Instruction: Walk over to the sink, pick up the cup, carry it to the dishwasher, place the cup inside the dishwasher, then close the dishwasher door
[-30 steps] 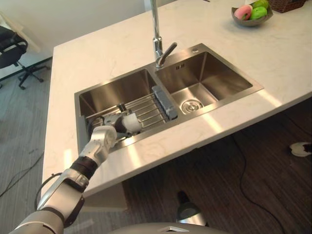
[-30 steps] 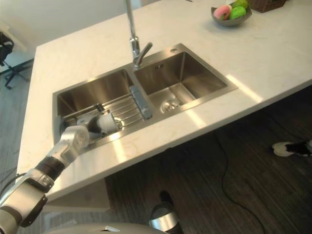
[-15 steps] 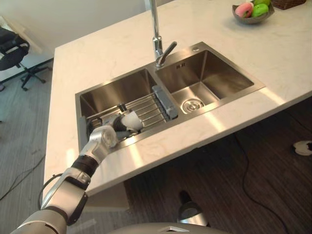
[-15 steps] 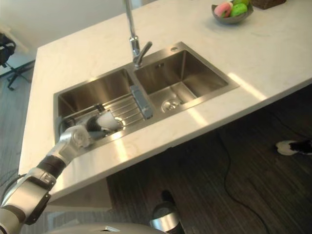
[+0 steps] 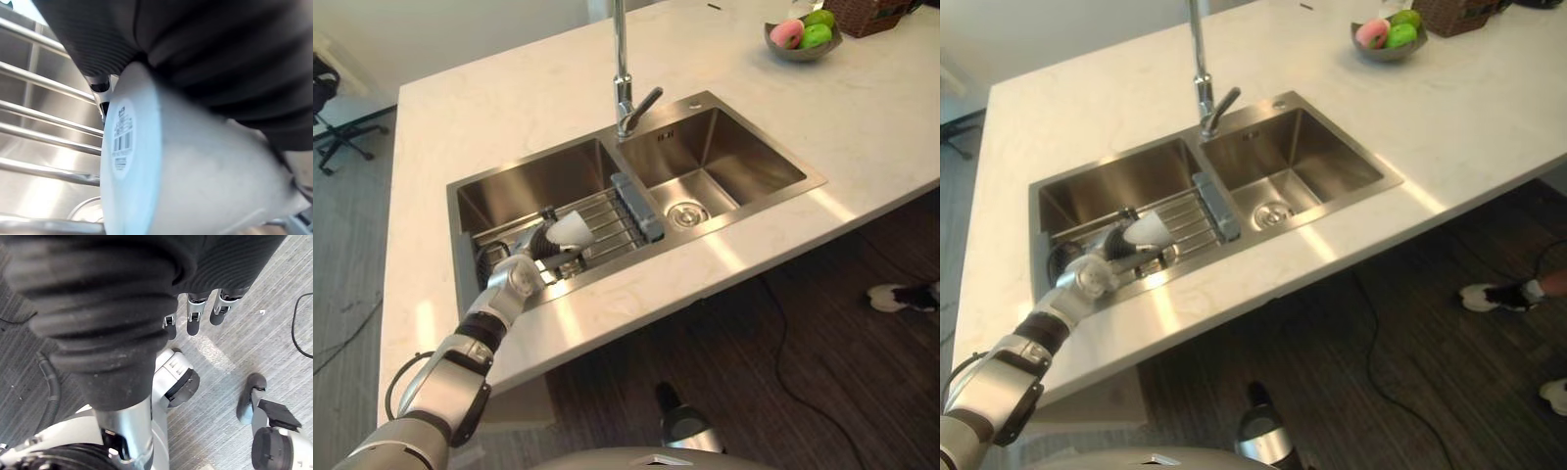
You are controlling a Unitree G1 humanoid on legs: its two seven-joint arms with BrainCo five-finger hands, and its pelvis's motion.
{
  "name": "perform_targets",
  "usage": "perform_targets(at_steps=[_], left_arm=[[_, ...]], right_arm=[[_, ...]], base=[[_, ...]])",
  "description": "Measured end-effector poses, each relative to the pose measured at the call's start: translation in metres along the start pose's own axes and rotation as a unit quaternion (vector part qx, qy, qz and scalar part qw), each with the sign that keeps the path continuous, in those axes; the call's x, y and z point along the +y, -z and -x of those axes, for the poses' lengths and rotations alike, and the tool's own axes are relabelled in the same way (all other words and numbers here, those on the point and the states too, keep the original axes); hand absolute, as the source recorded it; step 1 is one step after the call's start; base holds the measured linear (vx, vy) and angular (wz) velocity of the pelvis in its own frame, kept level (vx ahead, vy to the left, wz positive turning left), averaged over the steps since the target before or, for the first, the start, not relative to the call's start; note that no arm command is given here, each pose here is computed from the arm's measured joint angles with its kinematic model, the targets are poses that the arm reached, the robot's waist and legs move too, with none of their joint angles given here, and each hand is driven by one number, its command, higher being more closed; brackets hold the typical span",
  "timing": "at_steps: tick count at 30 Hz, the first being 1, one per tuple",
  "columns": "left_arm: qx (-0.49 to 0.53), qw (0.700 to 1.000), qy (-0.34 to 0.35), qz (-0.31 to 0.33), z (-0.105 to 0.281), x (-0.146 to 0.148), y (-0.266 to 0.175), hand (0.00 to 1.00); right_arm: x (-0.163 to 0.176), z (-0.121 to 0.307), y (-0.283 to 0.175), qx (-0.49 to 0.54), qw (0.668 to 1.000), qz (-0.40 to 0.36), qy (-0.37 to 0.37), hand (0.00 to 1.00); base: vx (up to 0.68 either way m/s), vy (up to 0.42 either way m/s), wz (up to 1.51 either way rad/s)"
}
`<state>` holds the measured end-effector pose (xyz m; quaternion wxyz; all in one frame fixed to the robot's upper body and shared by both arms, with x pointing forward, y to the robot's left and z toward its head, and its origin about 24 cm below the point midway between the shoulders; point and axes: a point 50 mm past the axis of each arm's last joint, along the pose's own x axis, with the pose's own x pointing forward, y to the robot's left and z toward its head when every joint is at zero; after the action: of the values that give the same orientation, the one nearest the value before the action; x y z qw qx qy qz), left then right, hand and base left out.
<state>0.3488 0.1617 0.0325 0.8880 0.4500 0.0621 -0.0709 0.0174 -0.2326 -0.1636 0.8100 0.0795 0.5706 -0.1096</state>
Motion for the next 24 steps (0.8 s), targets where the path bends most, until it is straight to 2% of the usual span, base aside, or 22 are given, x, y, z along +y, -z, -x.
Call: perform_targets(at_steps=[10,12,16,22,24], left_arm=[[-0.077,0.988,-0.028,0.130,0.005,0.002,-0.042,1.00],[-0.114,0.979,-0.014,0.166,0.013,-0.008,-0.060,1.00],[-0.115,0.971,0.009,0.209,0.023,-0.029,-0.063,1.00],[-0.113,0.959,0.005,0.258,0.025,-0.030,-0.064,1.00],[-0.134,0.941,-0.001,0.312,0.030,-0.024,-0.074,1.00]], right_arm=[[0.012,-0.001,0.009,0.020,1.000,-0.018,-0.001,0.00],[0.011,-0.001,0.008,0.016,1.000,-0.026,0.001,0.00],[0.010,-0.001,0.009,0.024,0.999,-0.037,0.003,0.00],[0.009,0.000,0.011,0.026,0.999,-0.040,0.005,0.00],[0.006,0.001,0.011,0.021,0.998,-0.050,0.012,0.00]], base=[[-0.06,-0.031,0.08],[-0.09,-0.051,0.45],[-0.10,-0.053,0.20],[-0.07,-0.047,0.07],[-0.04,-0.044,0.08]])
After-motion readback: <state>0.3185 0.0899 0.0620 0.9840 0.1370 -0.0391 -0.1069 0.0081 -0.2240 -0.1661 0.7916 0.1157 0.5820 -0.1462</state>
